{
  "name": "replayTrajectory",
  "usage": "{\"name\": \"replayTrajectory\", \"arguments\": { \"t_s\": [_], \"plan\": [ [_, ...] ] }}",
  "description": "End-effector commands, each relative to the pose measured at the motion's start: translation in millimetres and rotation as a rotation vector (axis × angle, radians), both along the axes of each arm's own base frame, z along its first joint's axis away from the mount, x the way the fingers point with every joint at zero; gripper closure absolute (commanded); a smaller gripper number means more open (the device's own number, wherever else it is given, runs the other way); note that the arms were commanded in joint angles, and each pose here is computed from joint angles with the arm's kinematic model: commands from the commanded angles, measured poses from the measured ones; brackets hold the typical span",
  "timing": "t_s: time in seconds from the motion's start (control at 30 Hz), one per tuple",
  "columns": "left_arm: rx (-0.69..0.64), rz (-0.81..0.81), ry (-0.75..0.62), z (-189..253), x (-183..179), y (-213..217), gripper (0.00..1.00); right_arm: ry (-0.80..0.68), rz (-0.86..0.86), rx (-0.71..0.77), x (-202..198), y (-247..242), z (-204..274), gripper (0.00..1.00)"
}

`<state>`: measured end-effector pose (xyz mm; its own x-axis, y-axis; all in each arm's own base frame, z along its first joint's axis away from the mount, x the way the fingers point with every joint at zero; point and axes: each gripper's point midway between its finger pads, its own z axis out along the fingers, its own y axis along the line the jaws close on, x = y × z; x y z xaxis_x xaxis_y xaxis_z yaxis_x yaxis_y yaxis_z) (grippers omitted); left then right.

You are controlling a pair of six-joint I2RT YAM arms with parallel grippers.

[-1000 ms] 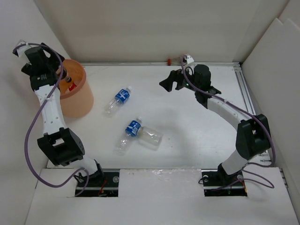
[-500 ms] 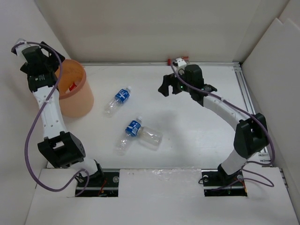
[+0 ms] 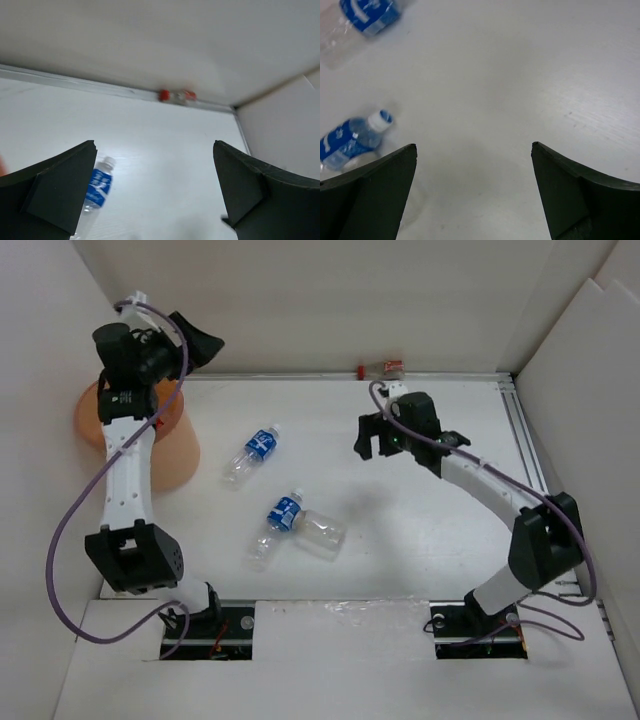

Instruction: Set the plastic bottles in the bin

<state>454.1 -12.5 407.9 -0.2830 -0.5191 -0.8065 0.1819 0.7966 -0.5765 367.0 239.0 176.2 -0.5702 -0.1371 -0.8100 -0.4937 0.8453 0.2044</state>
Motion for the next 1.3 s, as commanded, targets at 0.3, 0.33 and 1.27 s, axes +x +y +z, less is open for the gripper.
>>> {"name": "replayTrajectory", "arguments": {
  "t_s": [0.3, 0.33, 1.27],
  "plan": [
    [-0.028, -0.474, 0.009, -22, -15, -135, 0.0, -0.122, -0.339, 0.257, 241, -69, 33, 0.0],
    [-0.03, -0.495, 0.009, -22, -18, -142, 0.0, -0.079, -0.339, 0.25, 254, -73, 1, 0.0],
    [-0.029, -0.59, -0.026, -18, -29, -151, 0.0, -0.176, -0.392, 0.468, 368, -153, -47, 0.0]
  ]
}}
